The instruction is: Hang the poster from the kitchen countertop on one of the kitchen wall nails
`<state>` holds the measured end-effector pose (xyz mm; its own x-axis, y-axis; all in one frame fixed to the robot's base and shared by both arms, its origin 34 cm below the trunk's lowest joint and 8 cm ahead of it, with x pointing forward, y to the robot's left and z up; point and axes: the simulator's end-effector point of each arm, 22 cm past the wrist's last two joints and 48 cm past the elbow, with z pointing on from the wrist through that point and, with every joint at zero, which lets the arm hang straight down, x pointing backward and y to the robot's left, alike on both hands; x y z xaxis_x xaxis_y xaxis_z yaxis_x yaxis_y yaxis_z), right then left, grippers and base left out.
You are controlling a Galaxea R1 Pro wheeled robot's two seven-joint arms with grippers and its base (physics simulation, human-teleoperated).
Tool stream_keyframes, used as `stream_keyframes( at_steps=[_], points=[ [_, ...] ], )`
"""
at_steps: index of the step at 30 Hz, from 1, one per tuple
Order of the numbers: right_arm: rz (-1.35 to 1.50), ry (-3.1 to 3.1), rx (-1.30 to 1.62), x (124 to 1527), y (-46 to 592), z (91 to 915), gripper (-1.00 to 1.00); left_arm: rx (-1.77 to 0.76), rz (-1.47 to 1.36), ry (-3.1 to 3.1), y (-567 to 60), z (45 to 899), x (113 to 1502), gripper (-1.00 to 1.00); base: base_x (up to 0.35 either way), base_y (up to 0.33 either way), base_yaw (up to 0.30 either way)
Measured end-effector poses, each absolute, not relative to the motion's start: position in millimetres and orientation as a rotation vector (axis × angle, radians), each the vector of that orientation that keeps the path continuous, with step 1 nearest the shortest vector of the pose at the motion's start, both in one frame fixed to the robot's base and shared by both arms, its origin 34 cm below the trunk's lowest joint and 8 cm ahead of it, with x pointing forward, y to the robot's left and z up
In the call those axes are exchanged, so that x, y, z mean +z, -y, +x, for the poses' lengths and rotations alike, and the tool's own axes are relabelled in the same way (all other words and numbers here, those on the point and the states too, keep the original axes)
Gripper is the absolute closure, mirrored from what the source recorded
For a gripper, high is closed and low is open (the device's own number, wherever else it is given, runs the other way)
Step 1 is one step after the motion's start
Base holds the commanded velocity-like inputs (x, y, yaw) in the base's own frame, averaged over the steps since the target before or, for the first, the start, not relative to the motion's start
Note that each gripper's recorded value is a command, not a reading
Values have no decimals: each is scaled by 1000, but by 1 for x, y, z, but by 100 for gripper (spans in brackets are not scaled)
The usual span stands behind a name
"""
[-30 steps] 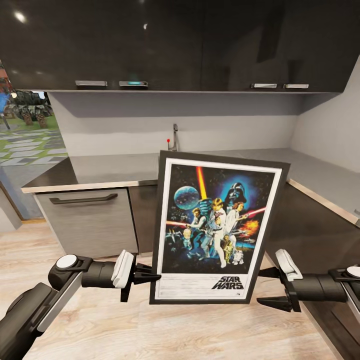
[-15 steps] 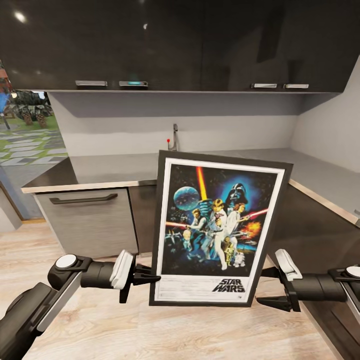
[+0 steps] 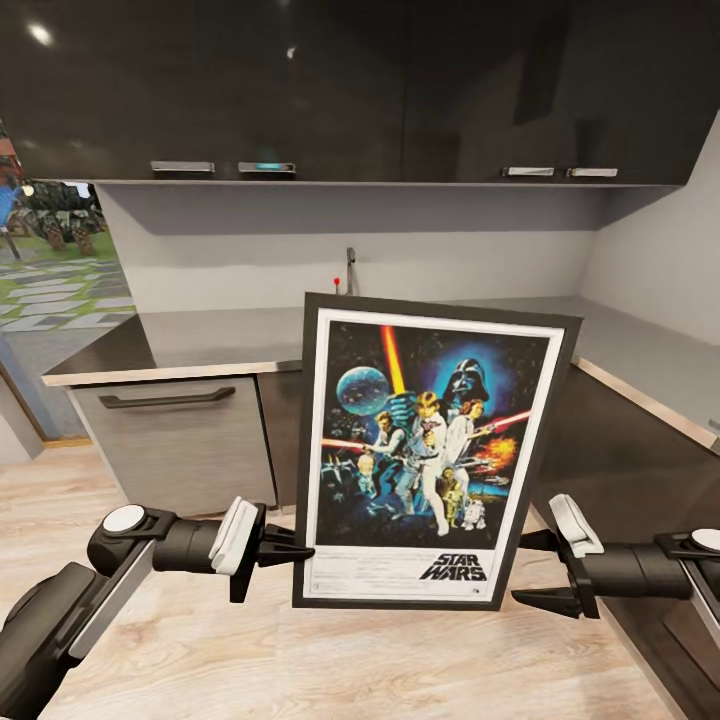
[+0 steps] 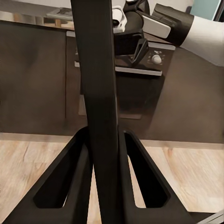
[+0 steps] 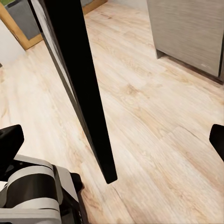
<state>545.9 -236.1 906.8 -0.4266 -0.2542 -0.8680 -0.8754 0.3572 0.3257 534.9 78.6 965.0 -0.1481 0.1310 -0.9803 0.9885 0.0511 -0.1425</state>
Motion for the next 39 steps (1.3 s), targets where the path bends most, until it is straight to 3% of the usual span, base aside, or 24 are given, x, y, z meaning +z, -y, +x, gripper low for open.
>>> stream_keyframes(
  at_steps=[35,36,39],
  points=[
    [-983,-1845,1083,914,224,552,-100,-1219,1204,-1438,-79,535,965,100,0,0,0],
    [-983,-1845,1083,914,224,552,100,-1219,1204,-1438,-79,535,965,100,0,0,0],
    [-983,-1844,1084,914,224,552,100,-1220,1204,-1438,-79,535,965,100,0,0,0]
  ],
)
